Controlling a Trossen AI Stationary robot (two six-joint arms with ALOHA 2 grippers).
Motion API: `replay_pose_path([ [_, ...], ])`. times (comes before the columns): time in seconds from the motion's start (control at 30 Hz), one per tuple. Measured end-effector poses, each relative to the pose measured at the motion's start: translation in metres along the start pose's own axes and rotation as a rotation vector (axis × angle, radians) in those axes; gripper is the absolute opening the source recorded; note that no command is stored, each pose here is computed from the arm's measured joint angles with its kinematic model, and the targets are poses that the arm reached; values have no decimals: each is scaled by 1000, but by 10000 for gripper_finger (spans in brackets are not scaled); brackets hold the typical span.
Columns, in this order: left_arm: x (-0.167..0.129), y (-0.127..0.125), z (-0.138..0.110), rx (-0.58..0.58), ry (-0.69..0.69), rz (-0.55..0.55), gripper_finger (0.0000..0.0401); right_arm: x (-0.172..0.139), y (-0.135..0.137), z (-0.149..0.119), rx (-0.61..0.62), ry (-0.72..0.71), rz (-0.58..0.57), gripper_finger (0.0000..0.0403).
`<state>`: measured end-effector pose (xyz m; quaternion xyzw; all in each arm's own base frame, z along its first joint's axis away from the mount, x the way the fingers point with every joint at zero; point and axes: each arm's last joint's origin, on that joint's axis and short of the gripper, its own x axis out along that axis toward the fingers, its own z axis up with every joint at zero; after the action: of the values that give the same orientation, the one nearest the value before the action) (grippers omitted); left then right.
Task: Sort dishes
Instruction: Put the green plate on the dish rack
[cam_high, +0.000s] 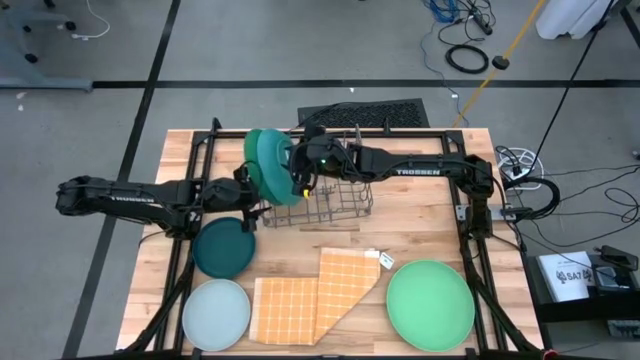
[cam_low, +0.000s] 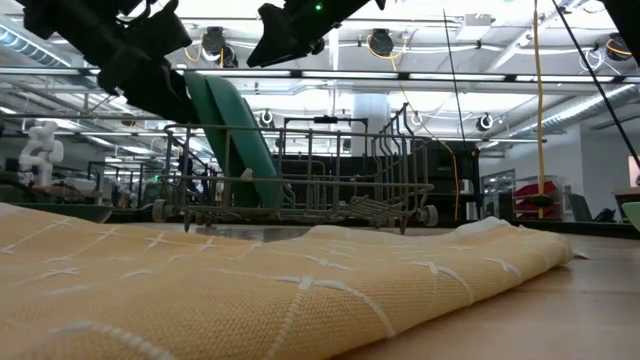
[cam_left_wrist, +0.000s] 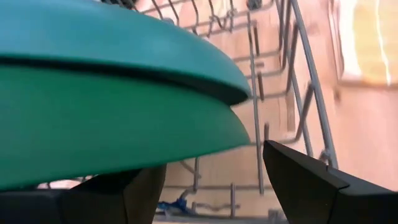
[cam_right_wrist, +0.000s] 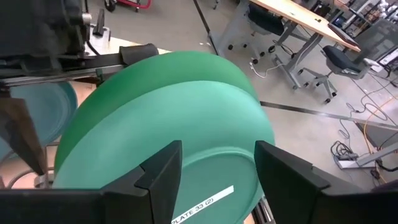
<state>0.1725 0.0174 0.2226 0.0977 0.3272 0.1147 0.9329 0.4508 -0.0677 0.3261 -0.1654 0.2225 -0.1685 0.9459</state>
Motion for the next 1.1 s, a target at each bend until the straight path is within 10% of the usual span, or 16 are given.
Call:
replay_pose_path([
  [1.1, -58, 11, -13, -66, -140, 31, 274, -47, 20, 5, -67, 177, 118, 194],
])
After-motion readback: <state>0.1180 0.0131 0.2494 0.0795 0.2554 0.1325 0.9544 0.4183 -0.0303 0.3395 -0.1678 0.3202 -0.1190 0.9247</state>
